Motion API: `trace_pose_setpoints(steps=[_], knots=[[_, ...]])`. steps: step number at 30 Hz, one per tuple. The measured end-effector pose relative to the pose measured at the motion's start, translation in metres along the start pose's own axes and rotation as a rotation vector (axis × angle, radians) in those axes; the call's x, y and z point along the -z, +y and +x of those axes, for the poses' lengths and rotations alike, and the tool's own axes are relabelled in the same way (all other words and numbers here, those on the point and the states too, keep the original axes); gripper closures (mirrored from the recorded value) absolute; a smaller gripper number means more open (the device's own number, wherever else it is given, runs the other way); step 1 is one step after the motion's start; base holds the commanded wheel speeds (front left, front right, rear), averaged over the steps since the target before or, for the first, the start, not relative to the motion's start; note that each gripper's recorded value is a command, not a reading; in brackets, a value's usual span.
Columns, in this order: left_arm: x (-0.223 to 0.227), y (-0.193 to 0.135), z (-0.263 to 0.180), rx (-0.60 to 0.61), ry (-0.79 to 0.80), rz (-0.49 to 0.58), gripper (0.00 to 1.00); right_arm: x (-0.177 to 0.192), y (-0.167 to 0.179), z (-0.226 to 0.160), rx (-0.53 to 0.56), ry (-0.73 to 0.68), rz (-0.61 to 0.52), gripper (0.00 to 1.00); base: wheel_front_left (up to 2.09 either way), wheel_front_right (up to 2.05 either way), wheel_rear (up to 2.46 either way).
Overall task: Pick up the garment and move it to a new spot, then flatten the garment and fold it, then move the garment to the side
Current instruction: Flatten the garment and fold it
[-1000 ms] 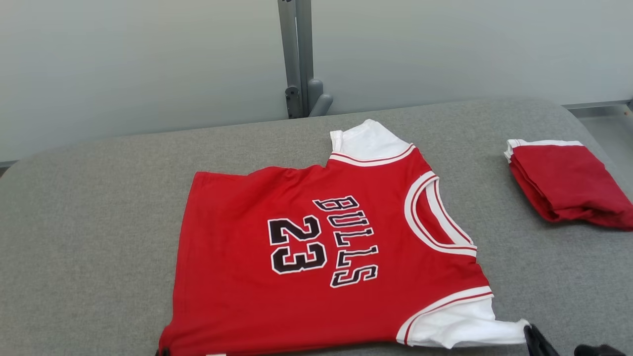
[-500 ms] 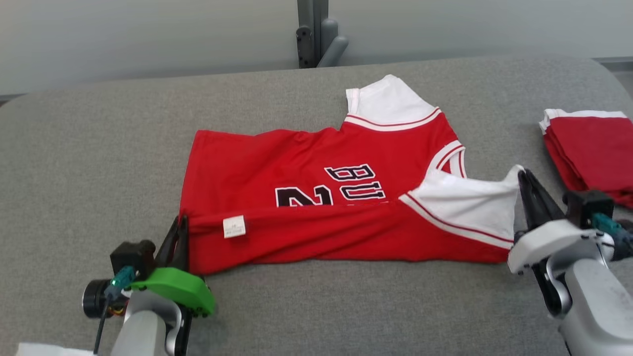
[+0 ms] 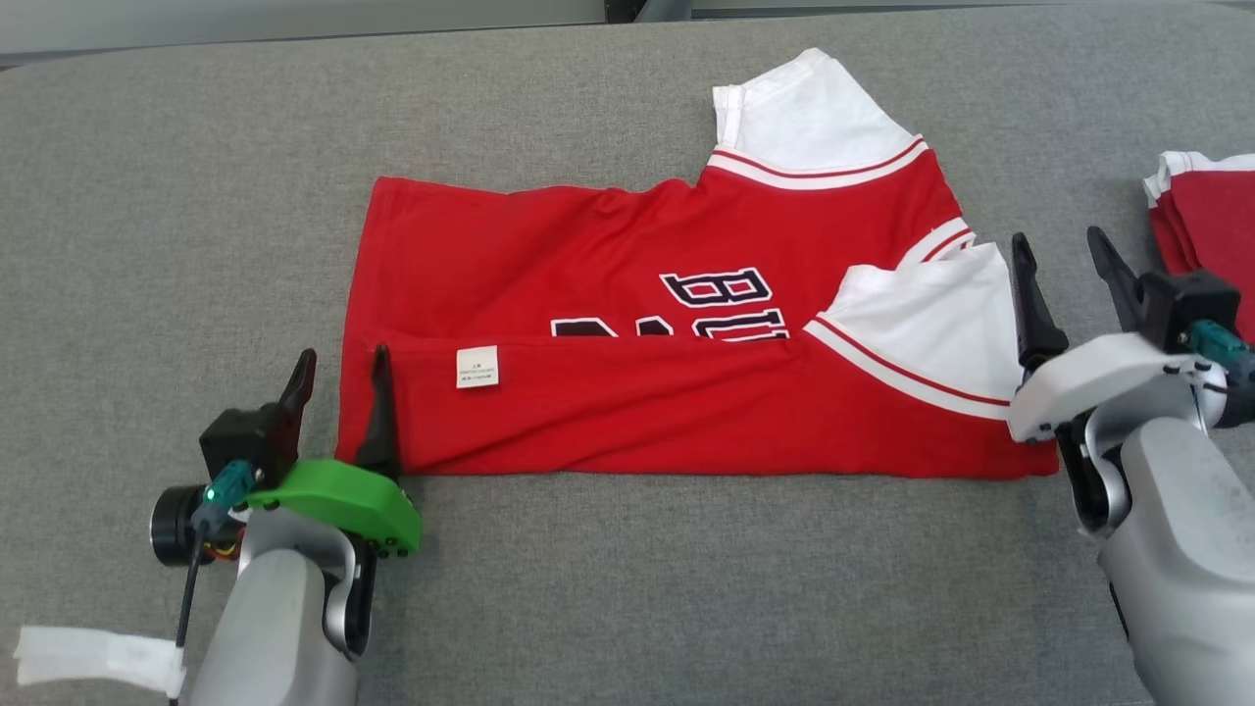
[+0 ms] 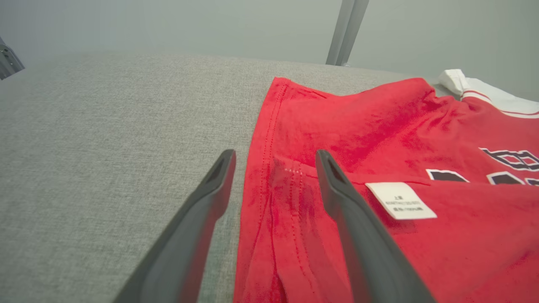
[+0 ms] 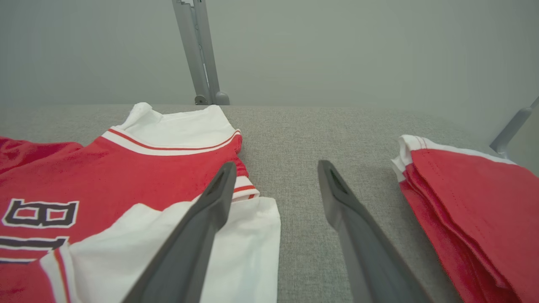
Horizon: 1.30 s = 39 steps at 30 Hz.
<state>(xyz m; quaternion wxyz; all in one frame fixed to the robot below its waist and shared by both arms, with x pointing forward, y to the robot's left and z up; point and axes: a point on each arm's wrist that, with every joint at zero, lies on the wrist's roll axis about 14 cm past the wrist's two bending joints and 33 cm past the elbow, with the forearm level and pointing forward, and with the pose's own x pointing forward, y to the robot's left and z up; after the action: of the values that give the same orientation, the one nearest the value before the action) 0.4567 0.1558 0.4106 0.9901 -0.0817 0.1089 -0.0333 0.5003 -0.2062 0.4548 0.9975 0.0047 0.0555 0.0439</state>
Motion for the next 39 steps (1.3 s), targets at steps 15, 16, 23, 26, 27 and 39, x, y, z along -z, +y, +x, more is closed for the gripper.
trace_pose_setpoints(steps=[15, 16, 23, 26, 27, 39], knots=[[0.038, -0.005, -0.042, -0.016, 0.079, -0.029, 0.00, 0.085, 0.019, -0.089, -0.008, 0.216, 0.134, 0.00, 0.00, 0.00, 0.00], [0.039, -0.004, -0.042, -0.019, 0.082, -0.028, 0.00, 0.088, 0.023, -0.089, -0.024, 0.225, 0.123, 0.00, 0.00, 0.00, 0.00], [0.043, -0.001, -0.039, -0.029, 0.096, -0.024, 0.00, 0.092, 0.030, -0.081, -0.054, 0.246, 0.099, 1.00, 0.00, 0.00, 0.00], [0.048, 0.001, -0.040, -0.038, 0.113, -0.023, 0.00, 0.089, 0.035, -0.078, -0.065, 0.234, 0.105, 1.00, 0.00, 0.00, 0.00], [0.049, 0.001, -0.040, -0.038, 0.116, -0.023, 0.00, 0.087, 0.034, -0.077, -0.065, 0.230, 0.106, 1.00, 0.00, 0.00, 0.00], [0.054, -0.003, -0.036, -0.012, 0.142, -0.036, 1.00, 0.072, 0.032, -0.075, -0.055, 0.179, 0.128, 1.00, 0.00, 0.00, 0.00]])
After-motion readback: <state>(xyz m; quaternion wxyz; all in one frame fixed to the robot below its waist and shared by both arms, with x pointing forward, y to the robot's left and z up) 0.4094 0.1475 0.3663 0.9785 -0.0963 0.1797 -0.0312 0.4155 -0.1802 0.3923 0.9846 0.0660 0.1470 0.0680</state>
